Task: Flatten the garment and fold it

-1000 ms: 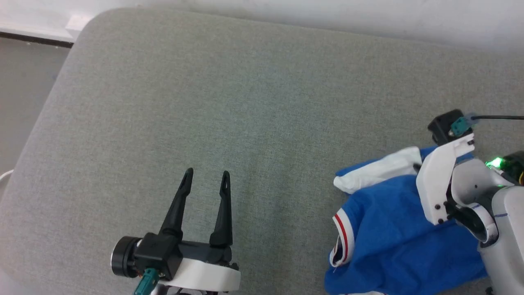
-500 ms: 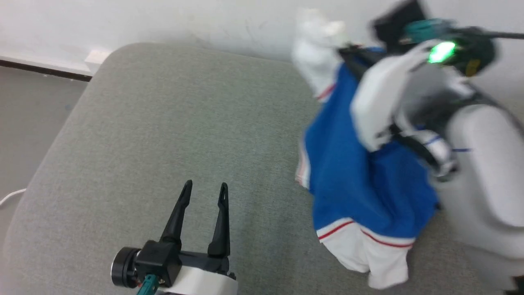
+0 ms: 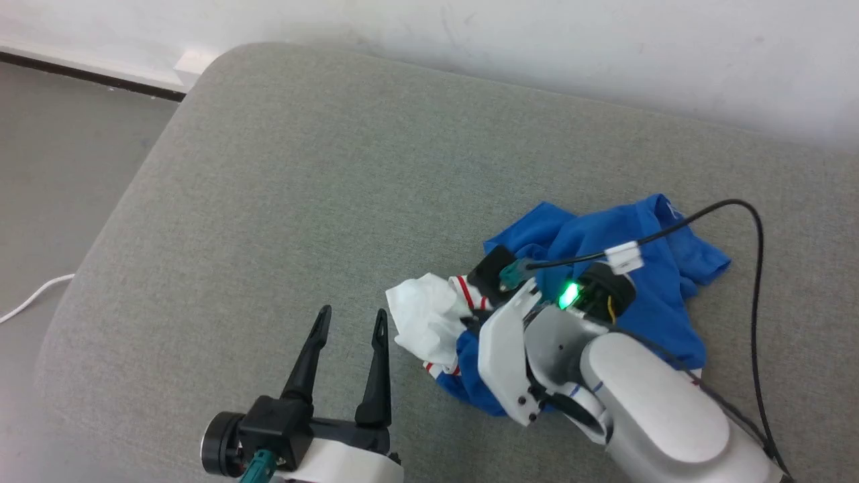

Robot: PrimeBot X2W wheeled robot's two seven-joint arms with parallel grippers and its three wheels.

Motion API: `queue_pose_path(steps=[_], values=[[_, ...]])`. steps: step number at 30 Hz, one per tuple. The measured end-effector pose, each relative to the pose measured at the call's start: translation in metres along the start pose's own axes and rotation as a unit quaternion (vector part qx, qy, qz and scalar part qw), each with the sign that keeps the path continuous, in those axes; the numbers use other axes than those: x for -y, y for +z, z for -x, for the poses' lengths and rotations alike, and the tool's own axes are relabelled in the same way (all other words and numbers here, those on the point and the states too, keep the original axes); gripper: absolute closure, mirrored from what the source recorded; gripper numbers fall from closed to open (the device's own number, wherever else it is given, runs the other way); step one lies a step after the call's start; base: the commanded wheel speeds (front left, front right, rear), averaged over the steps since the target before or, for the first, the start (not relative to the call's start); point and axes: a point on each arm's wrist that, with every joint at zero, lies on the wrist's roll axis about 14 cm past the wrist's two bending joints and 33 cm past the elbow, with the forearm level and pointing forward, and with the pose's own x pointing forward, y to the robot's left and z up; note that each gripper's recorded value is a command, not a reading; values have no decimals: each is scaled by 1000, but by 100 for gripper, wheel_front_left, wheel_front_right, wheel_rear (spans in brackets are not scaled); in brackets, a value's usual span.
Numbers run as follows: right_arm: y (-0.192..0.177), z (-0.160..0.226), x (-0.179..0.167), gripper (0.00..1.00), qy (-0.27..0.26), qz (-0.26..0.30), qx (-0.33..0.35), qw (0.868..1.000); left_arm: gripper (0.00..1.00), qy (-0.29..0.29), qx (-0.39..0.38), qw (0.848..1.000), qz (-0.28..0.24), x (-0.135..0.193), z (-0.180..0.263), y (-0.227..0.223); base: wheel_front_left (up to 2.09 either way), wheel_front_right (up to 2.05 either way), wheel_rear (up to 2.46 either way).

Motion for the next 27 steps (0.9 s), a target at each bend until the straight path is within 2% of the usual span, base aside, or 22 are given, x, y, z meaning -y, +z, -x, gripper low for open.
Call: queue_pose_path(steps=[1, 4, 6, 9, 11, 14, 17, 23, 27], values=[[2, 1, 3, 0, -4, -4, 7, 1000, 0, 1, -1, 1000, 1, 0, 0, -1, 0, 0, 0], [19, 7, 16, 0, -19, -14, 40, 999, 0, 0, -1, 1000, 2, 1, -2, -1, 0, 0, 0], [45, 18, 31, 0, -37, -23, 77, 996, 0, -4, 2, 1000, 3, 2, -3, 0, 0, 0, 0], [86, 48, 70, 0, -87, -22, 136, 987, 0, -9, 8, 1000, 6, 5, -3, 3, 0, 0, 0], [97, 73, 103, 0, -137, -13, 148, 979, 0, -12, 13, 1000, 7, 7, -4, 6, 0, 0, 0], [76, 103, 153, 0, -210, -20, 113, 971, 0, -14, 18, 1000, 6, 8, -4, 9, 0, 0, 0], [38, 113, 176, 0, -243, -37, 55, 968, 0, -14, 20, 1000, 0, 8, -5, 10, 0, 0, 0], [-39, 96, 169, 0, -229, -115, -41, 966, 0, -14, 16, 1000, -14, 6, -6, 8, 0, 0, 0], [-63, 82, 158, 0, -216, -144, -66, 963, 0, -6, 10, 1000, -18, 2, -5, 5, 0, 0, 0]])
